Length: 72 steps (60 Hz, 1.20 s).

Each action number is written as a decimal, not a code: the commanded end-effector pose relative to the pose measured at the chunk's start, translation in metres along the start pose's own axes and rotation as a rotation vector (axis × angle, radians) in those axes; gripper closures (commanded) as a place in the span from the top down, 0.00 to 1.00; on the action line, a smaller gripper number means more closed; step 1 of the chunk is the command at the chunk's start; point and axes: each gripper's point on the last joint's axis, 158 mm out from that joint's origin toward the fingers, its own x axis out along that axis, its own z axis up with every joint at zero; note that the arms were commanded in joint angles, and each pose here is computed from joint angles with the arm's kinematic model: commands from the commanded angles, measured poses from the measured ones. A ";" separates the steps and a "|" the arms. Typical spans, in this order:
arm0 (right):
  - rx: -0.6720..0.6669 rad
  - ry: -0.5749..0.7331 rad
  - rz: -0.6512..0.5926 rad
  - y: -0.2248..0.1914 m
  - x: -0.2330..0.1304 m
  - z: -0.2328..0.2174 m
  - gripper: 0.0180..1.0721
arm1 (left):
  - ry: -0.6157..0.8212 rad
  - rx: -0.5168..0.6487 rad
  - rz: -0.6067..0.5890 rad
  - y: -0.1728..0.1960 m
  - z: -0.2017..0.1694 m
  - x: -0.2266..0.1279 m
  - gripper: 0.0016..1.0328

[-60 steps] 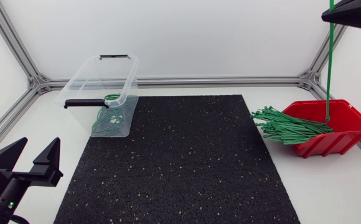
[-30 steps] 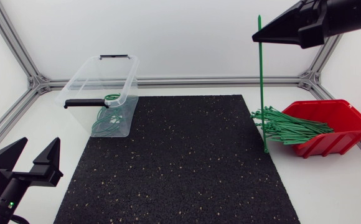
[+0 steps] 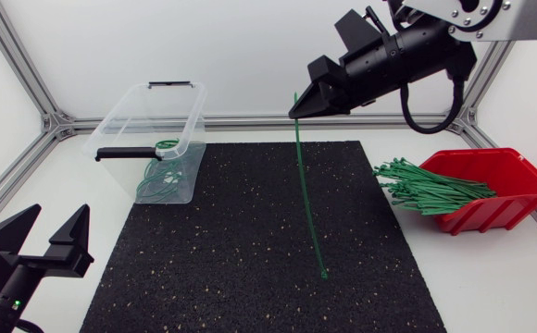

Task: Take a green cable tie from the red box, thread the tail through the head to close it, then place it in the transparent bin on the left.

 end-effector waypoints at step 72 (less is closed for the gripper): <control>0.373 -0.091 0.047 -0.063 0.080 -0.036 0.44 | 0.063 -0.018 -0.007 -0.001 -0.025 0.002 0.96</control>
